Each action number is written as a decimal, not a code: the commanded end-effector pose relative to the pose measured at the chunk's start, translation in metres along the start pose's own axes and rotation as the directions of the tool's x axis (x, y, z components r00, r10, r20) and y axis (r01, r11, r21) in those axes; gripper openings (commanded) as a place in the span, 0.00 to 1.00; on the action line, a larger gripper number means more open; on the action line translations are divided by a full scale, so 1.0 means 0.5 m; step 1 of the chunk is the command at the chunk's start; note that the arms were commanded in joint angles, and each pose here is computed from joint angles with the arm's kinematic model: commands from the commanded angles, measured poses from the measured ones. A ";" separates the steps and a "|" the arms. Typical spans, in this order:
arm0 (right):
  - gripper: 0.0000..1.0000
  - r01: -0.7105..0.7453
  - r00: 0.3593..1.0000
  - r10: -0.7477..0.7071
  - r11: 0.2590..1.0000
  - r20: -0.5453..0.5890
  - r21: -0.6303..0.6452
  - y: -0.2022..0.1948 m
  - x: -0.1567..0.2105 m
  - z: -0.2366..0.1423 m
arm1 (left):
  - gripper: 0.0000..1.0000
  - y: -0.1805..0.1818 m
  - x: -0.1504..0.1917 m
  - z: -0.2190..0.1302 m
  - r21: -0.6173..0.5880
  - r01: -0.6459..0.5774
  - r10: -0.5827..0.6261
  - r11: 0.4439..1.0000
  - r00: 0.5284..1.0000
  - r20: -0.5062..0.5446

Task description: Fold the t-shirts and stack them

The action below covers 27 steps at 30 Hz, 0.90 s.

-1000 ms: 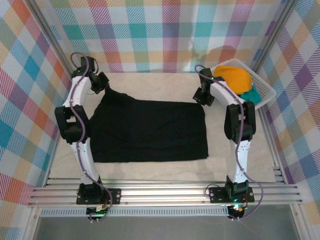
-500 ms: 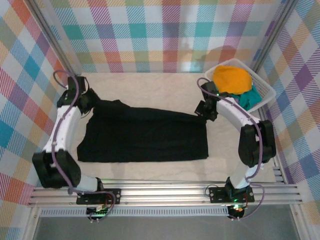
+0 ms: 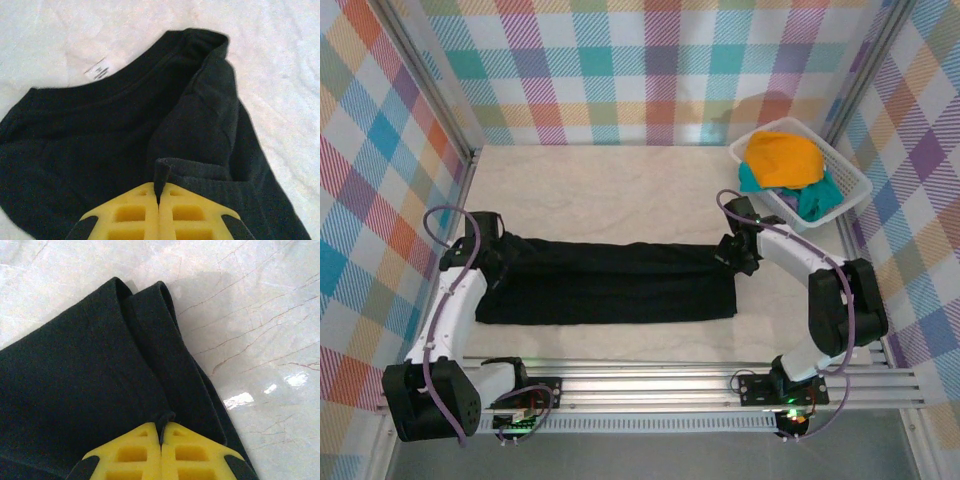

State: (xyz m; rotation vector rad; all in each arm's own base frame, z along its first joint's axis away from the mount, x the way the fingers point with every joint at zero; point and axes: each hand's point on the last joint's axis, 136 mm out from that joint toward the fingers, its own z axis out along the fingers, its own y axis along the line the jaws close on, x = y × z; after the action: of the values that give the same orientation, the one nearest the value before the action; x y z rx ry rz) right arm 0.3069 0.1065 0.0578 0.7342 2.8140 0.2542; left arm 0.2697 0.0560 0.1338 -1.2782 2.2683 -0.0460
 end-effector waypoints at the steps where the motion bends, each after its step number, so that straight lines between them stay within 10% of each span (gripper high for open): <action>1: 0.15 -0.013 0.999 0.013 1.000 0.048 -0.004 -0.007 -0.007 -0.023 | 0.00 0.078 0.024 -0.018 -0.130 0.102 -0.102 0.986 0.995 0.008; 9: 0.17 -0.015 0.997 0.016 1.000 0.082 -0.011 -0.004 -0.016 -0.030 | 0.09 0.044 0.027 -0.045 0.044 0.193 -0.194 0.980 0.981 0.020; 16: 0.17 0.021 0.994 -0.020 1.000 0.107 -0.009 0.026 -0.015 -0.042 | 0.15 0.101 0.068 -0.032 -0.061 0.246 -0.247 0.967 0.969 -0.011; 19: 0.17 0.035 0.993 -0.033 0.999 0.110 -0.021 0.041 -0.012 -0.049 | 0.74 0.132 0.058 -0.044 -0.143 0.269 -0.267 0.953 0.963 0.036; 20: 0.17 0.041 0.993 -0.038 0.999 0.111 -0.022 0.044 -0.011 -0.052 | 0.79 0.126 0.054 -0.043 -0.136 0.268 -0.266 0.954 0.963 0.037; 24: 0.18 0.069 0.990 -0.065 0.997 0.125 -0.032 0.061 -0.008 -0.062 | 0.79 0.097 0.046 -0.040 -0.084 0.297 -0.296 0.951 0.955 0.024; 27: 0.18 0.133 0.984 -0.122 0.988 0.130 -0.076 0.092 -0.002 -0.062 | 0.59 0.009 0.038 -0.008 0.061 0.229 -0.226 0.972 0.973 -0.052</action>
State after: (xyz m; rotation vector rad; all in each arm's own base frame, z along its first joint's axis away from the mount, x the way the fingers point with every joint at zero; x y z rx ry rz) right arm 0.3144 0.1307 0.0899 0.6058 2.7167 0.2624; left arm 0.2186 0.0535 0.1166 -1.6115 2.1276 -0.0791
